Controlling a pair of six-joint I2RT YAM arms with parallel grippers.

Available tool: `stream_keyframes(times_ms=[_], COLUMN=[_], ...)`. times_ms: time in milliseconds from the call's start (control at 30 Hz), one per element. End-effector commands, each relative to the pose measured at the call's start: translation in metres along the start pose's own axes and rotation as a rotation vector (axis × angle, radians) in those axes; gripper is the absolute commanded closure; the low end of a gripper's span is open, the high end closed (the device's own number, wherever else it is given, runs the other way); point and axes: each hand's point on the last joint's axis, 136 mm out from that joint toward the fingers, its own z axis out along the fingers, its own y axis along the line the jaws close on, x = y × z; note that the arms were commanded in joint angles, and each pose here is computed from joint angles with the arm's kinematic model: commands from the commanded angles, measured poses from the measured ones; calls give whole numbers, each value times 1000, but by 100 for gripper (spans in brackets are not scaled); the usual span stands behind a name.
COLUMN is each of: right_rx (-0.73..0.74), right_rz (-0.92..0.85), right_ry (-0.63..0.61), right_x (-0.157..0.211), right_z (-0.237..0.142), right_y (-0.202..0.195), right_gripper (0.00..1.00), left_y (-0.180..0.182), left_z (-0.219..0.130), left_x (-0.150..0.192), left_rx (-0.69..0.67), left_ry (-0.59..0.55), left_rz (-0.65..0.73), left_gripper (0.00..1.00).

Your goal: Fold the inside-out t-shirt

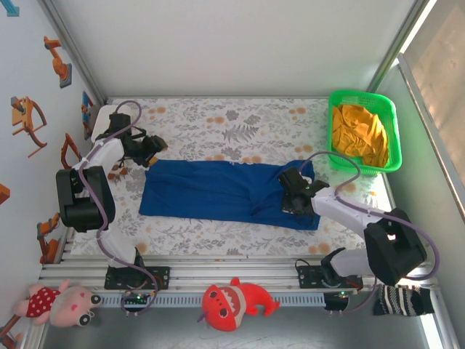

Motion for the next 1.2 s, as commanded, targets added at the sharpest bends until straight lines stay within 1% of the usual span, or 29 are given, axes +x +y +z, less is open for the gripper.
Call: stream_keyframes(times_ms=[0, 200, 367, 433, 467, 500, 567, 667, 733, 933, 967, 1100, 1167], right_rx=[-47, -135, -210, -223, -226, -224, -225, -195, -196, -138, -151, -348, -416], right_rz=[6, 81, 165, 201, 209, 214, 209, 147, 72, -140, -171, -283, -325], right_ry=[-21, -71, -65, -68, -78, -92, -128, -151, -141, -98, -84, -18, 3], right_x=[0, 15, 35, 41, 41, 39, 32, 16, 4, -25, -26, -22, -18], right_z=[-7, -35, -46, -49, -51, -54, -61, -68, -68, -52, -48, -43, -45], right_y=[2, -13, -22, -27, -29, -32, -32, -26, -11, 20, 27, 76, 90], right_gripper=[100, 100, 100, 78, 72, 68, 65, 65, 66, 66, 66, 65, 63], left_y=[6, 29, 34, 35, 35, 35, 33, 30, 27, 25, 25, 25, 24], left_z=[-17, -23, -24, -26, -28, -29, -33, -37, -39, -39, -40, -40, -40], left_x=[5, 7, 10, 10, 10, 10, 8, 6, 5, 7, 8, 10, 10], left_rx=[-17, -74, -76, -78, -76, -75, -70, -64, -55, -45, -45, -42, -39], left_ry=[-10, -36, -30, -35, -36, -36, -45, -52, -53, -43, -43, -37, -37], left_rz=[11, -26, -32, -29, -27, -28, -26, -20, -16, -19, -18, -13, -13], left_gripper=[42, 41, 41, 41, 41, 41, 41, 41, 41, 41, 41, 41, 41])
